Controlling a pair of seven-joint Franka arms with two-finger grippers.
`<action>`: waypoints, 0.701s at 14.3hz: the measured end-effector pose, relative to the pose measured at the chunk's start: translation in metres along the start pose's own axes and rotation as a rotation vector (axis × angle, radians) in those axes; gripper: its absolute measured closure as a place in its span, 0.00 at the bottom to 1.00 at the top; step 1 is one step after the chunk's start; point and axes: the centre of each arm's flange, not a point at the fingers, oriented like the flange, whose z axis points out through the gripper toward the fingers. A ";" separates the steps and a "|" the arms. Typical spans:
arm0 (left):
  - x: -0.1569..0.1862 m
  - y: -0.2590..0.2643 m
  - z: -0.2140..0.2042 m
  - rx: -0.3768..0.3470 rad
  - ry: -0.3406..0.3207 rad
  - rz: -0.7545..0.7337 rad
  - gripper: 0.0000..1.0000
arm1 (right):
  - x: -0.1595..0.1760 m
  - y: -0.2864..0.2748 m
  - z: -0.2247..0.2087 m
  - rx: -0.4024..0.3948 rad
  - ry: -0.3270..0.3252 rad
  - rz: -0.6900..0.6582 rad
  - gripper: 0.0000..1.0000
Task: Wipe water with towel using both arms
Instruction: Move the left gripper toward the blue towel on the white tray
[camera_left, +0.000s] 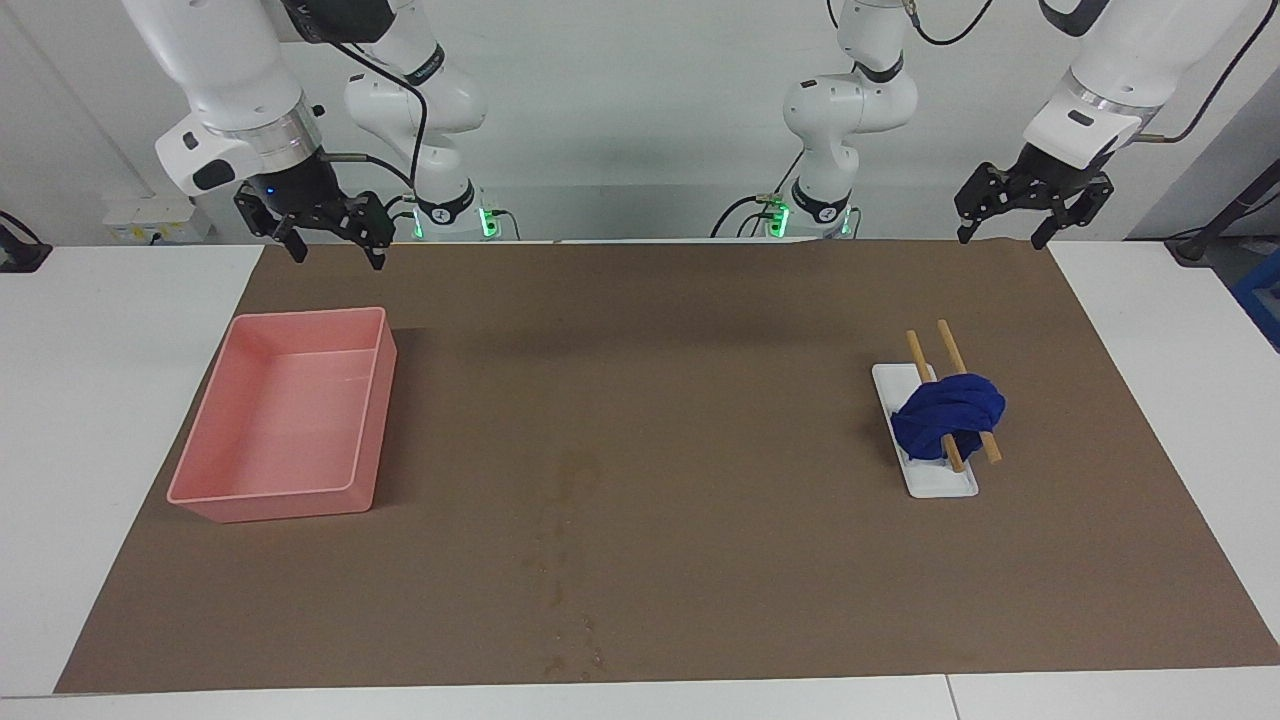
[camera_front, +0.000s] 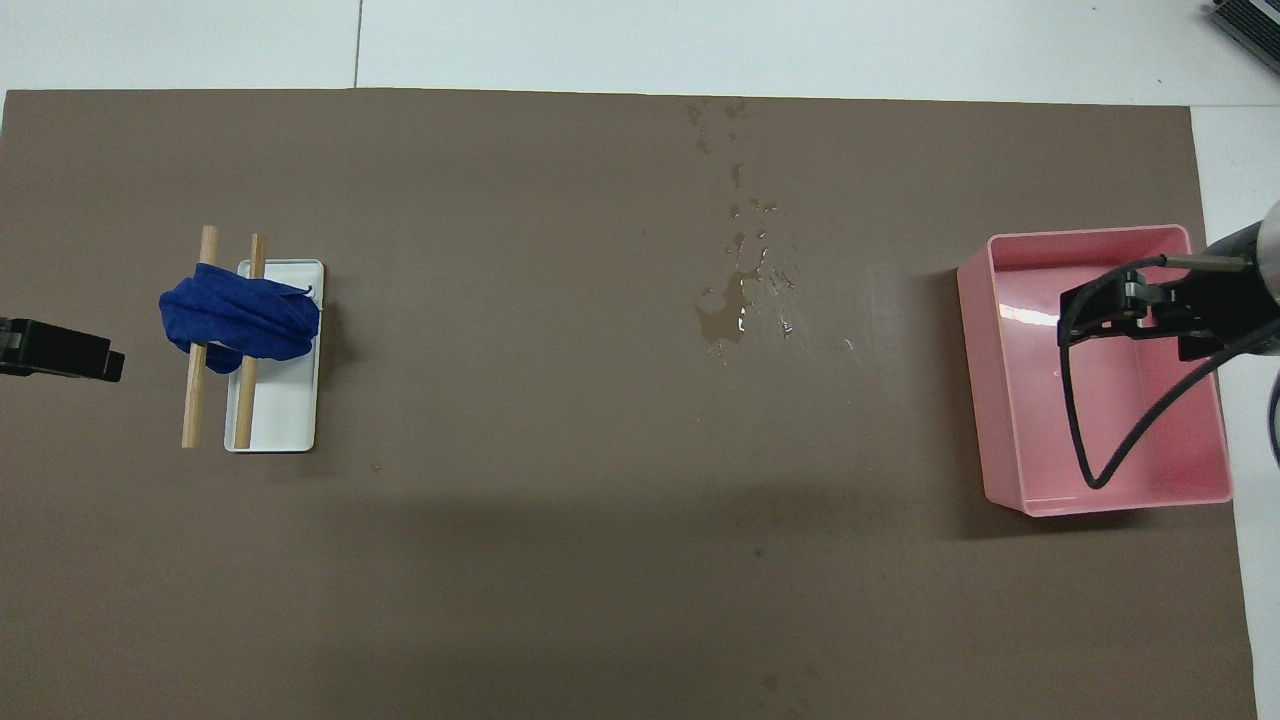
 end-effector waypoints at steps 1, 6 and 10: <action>0.000 0.000 0.000 0.000 0.000 0.000 0.00 | 0.000 0.000 0.000 0.000 0.000 0.000 0.00; 0.007 -0.002 -0.001 0.008 0.054 -0.005 0.00 | 0.000 0.000 0.000 0.000 0.000 0.000 0.00; 0.025 -0.010 0.027 0.022 0.161 -0.028 0.00 | 0.000 0.000 0.000 0.000 0.000 0.000 0.00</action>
